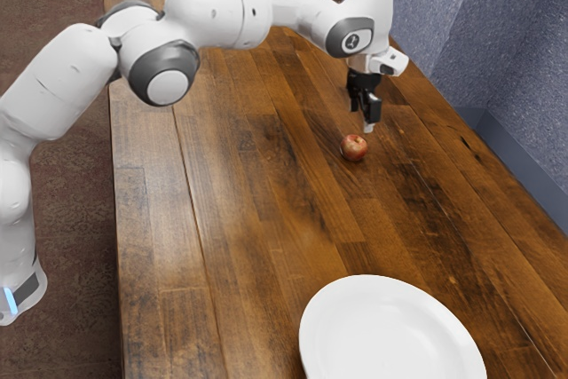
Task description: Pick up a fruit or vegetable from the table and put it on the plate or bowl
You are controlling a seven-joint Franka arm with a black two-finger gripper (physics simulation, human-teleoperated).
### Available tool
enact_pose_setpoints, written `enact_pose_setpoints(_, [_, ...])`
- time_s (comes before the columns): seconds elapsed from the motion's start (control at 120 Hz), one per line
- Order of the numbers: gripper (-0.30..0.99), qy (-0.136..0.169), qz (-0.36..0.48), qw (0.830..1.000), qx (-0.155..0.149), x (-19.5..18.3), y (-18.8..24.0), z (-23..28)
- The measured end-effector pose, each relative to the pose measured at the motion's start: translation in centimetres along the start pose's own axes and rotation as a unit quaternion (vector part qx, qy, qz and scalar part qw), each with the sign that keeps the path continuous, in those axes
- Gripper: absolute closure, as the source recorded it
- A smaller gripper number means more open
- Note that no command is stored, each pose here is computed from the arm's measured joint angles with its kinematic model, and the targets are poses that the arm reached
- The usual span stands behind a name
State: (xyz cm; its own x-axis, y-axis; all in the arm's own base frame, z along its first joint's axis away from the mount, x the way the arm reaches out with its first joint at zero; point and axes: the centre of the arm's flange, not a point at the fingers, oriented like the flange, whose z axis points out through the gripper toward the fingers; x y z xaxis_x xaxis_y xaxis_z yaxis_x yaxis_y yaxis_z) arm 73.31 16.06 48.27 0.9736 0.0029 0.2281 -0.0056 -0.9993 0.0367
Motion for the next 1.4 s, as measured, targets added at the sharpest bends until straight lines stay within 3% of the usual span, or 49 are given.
enact_pose_setpoints(0.233, [0.0,0.025,0.018,1.0,-0.003,1.0,0.7,2.3])
enact_pose_setpoints(0.617, [0.0,0.027,0.021,0.999,-0.007,1.0,-0.4,5.1])
enact_pose_setpoints(1.4, [0.0,0.045,0.047,0.998,-0.027,1.6,2.2,4.1])
